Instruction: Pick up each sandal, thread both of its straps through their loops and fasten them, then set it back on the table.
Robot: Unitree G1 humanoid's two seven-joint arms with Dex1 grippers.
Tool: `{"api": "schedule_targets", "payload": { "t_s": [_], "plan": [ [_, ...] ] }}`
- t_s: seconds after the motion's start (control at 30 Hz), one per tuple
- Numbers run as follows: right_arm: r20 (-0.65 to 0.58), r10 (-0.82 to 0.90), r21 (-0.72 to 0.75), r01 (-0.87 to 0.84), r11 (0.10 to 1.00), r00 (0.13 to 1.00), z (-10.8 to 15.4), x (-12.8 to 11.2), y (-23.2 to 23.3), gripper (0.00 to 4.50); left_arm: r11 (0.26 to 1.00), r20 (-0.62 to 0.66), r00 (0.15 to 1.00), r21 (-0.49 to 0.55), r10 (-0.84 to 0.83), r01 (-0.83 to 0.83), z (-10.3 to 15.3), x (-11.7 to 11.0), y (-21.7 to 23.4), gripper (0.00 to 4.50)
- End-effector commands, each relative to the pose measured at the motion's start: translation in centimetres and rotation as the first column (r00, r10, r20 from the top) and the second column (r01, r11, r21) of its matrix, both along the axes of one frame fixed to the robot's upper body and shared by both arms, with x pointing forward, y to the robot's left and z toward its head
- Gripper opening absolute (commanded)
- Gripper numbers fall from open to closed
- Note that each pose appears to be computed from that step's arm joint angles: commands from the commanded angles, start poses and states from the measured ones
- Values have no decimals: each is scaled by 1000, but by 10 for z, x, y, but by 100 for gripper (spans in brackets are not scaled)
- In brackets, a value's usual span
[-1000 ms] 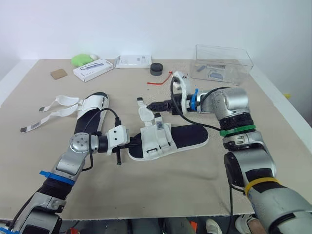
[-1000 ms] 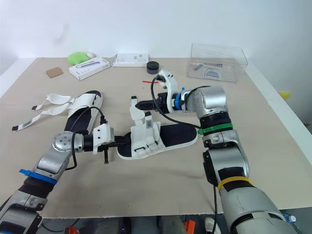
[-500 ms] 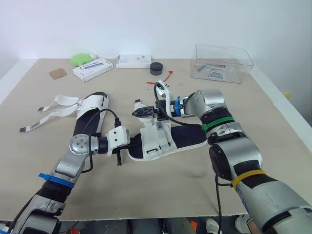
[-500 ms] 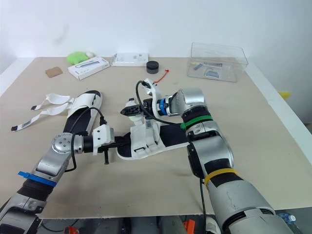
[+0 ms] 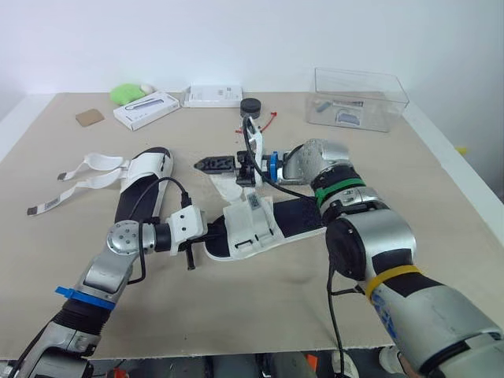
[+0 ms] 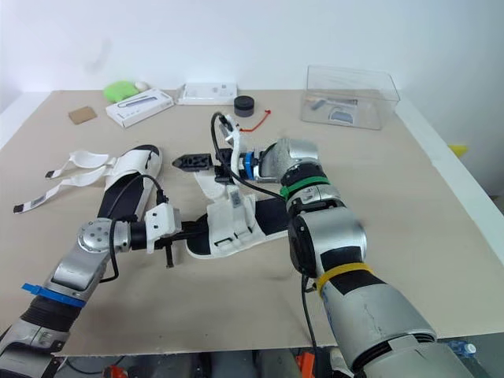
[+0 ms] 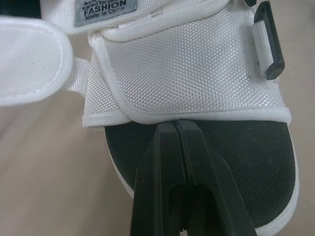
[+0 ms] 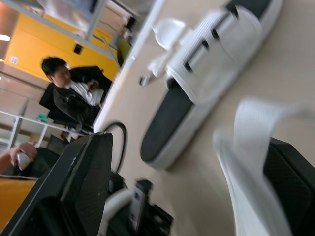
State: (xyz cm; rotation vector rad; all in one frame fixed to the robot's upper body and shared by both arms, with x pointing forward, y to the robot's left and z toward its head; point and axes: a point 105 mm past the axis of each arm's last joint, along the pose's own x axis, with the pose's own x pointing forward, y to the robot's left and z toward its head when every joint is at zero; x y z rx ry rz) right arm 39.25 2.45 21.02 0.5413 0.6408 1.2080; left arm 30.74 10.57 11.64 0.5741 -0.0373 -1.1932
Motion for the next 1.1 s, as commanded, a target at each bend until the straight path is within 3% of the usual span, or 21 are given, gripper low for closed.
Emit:
{"api": "schedule_targets", "payload": {
  "t_s": [0.03,0.27,0.73,1.1],
  "plan": [
    [53,14,48,-17,999,998,21,1,2,444,1000,-16,1000,15,7,-7,-4,-3,3,0],
    [43,27,77,-30,997,999,27,-1,-1,444,1000,-18,1000,15,10,-10,-5,-2,3,0],
    [105,-45,216,21,976,993,66,8,-13,444,1000,-22,1000,12,-4,5,-5,1,-1,0],
    [155,19,101,-35,994,988,45,2,-13,444,1000,-30,1000,-12,5,-5,-4,3,-1,0]
  ]
}}
